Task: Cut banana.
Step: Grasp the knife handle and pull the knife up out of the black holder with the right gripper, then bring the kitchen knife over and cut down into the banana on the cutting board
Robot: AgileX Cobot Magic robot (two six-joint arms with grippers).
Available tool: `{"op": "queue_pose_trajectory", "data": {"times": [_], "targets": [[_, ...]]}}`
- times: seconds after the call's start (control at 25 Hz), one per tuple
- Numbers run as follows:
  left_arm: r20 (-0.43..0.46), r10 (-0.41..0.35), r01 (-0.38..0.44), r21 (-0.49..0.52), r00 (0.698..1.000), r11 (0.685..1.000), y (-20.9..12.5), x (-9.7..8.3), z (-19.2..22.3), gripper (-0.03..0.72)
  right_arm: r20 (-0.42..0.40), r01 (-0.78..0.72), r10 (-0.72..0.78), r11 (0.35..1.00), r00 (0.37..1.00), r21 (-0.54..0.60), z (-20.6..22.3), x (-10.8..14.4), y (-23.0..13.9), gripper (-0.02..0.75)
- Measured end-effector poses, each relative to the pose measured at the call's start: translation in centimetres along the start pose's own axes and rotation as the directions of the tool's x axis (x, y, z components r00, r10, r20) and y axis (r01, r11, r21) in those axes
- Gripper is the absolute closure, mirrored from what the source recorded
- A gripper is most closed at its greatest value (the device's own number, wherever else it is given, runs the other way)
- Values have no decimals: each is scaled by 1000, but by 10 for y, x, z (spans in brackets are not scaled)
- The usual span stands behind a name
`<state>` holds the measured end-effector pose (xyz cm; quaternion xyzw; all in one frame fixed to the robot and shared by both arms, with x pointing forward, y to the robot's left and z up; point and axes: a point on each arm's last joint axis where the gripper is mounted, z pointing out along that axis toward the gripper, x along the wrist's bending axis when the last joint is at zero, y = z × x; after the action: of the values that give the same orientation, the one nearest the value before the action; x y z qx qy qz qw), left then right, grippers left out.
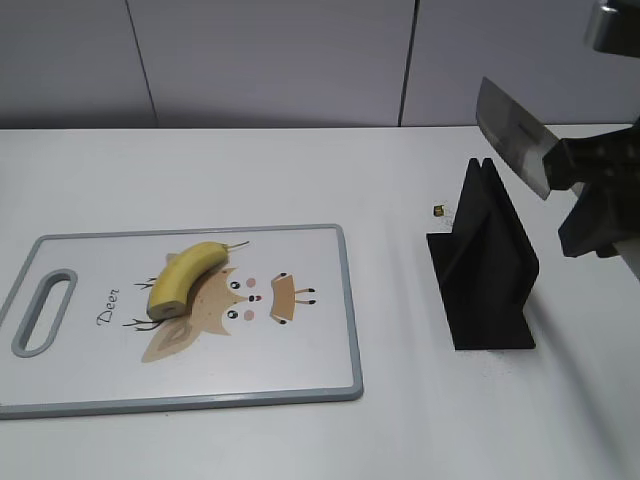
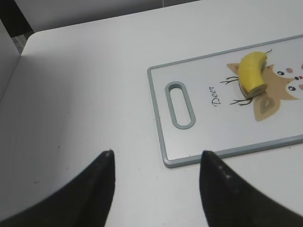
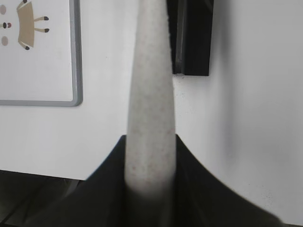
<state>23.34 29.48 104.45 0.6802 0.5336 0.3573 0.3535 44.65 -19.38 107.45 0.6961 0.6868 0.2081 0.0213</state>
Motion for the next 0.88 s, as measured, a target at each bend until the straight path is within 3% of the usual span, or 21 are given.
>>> {"op": "queue_pose_trajectory", "data": {"times": [0.44,0.68,0.88], "targets": [[1,0,0,0,1000,1000,0,0,0,136,-14,36,-37,997,999,-64,-24,-3,-9,573],[0,0,0,-1,1000,1000,0,0,0,136,-7,178,-180,980,984,-83,-33,0,-4,573],[19,-10,11,-33,1000,999,9,-1,-7,136,-1,338,-342,930,940,-147,-51,7,5,573]]}}
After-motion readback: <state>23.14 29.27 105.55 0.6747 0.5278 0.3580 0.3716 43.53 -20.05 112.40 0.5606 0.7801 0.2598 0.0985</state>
